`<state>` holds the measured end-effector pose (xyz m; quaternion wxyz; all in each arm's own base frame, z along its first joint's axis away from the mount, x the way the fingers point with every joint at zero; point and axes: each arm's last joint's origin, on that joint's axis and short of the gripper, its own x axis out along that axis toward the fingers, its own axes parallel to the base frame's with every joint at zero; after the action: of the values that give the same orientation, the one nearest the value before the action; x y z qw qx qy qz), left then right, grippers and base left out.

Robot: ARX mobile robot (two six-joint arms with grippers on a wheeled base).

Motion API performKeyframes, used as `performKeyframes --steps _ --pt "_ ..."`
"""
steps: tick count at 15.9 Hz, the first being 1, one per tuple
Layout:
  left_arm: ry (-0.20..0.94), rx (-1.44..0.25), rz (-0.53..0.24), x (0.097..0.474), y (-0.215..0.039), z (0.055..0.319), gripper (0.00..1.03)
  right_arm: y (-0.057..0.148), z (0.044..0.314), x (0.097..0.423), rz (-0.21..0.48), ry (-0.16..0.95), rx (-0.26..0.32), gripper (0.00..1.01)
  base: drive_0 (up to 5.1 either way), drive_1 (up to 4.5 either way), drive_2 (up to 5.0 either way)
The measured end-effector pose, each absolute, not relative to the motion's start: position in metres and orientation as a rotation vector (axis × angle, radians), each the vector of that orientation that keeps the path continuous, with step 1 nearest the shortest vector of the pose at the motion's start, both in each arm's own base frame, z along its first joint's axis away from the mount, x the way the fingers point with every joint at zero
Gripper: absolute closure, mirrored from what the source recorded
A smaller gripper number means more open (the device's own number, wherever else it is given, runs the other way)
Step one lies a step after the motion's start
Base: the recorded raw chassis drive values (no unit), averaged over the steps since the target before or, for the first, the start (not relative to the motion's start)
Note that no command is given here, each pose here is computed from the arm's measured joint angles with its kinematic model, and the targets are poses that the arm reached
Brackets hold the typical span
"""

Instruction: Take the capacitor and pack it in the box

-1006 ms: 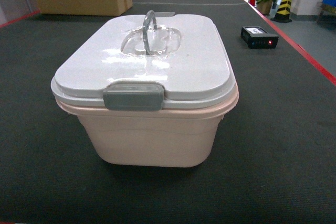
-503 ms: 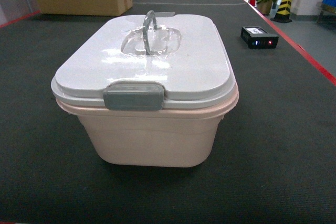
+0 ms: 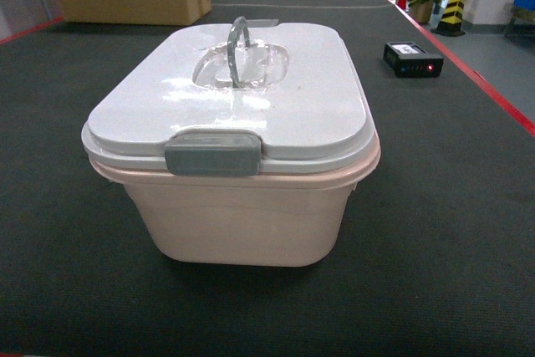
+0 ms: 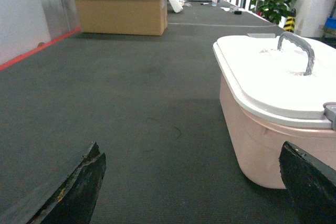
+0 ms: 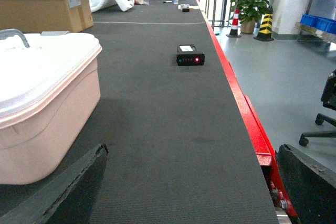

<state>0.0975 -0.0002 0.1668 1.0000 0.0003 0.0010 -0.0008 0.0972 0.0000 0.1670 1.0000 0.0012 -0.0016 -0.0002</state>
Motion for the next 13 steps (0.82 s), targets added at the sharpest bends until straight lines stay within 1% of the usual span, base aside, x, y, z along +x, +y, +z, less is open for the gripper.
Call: performKeyframes --steps 13 --pt "0.002 0.001 -0.002 0.0975 -0.0002 0.1668 0.05 0.0000 0.1670 0.0972 0.000 -0.003 0.002 0.03 0.0 0.00 0.0"
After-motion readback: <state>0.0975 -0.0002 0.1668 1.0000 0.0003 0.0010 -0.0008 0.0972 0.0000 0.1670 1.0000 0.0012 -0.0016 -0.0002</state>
